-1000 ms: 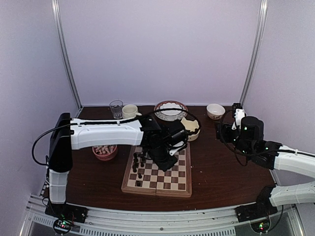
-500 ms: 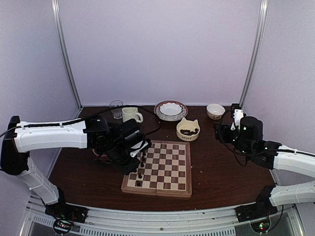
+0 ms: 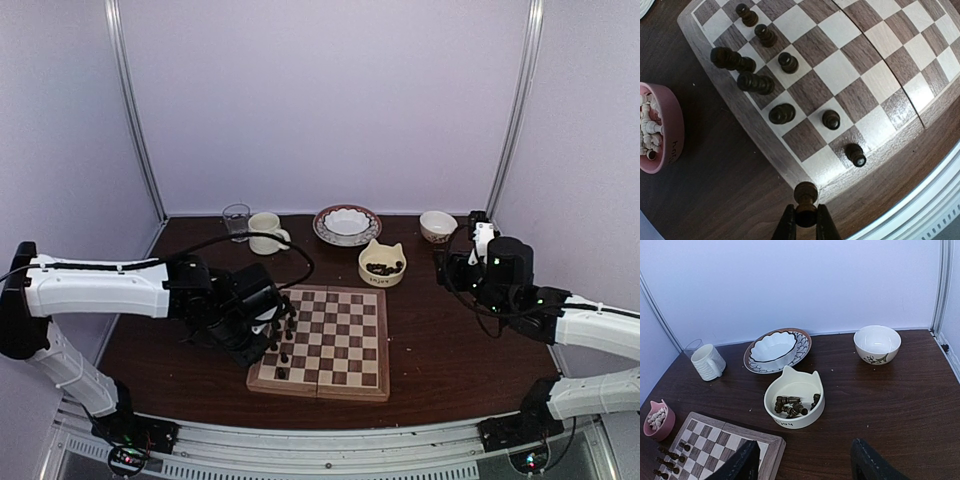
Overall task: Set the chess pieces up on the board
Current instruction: Place the rook at a8.
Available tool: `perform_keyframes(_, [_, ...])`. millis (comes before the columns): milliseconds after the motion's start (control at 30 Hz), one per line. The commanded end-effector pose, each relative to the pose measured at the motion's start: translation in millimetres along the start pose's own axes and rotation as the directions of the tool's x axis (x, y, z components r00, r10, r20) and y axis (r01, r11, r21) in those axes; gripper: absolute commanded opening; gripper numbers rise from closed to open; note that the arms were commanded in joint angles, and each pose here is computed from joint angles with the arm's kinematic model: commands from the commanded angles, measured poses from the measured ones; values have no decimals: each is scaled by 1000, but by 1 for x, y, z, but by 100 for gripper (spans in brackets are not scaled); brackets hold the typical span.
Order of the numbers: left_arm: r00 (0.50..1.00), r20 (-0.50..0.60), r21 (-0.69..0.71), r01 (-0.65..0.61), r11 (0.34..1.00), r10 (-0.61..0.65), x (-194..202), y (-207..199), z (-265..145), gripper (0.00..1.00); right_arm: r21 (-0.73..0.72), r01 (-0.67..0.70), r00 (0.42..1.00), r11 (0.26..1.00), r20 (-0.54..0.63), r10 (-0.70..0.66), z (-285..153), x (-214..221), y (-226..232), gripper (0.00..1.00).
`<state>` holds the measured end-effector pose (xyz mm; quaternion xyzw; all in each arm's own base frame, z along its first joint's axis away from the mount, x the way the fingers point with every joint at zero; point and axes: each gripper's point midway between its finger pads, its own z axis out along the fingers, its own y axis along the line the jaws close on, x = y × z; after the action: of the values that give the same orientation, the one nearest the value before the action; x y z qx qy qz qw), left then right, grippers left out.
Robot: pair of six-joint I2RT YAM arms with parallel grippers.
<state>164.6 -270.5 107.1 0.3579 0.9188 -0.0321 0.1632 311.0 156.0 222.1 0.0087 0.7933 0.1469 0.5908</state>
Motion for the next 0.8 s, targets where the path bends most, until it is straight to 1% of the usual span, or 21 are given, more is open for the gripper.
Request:
perform_keyframes(0, [999, 7, -4, 33, 999, -33, -5, -2, 22, 6, -5, -15, 1000, 1000, 14, 15, 0, -4, 0, 65])
perform_keyframes(233, [999, -42, 12, 35, 999, -34, -1, -10, 37, 6, -9, -13, 1000, 1000, 13, 13, 0, -5, 1, 65])
perform_keyframes(500, [997, -64, 29, 32, 999, -30, 2, -15, 49, 6, -8, -11, 1000, 1000, 14, 11, -1, -5, 1, 65])
perform_keyframes(767, [996, -84, 55, 32, 998, -27, 5, -21, 51, 6, -8, -10, 1000, 1000, 12, 11, 0, -5, 1, 65])
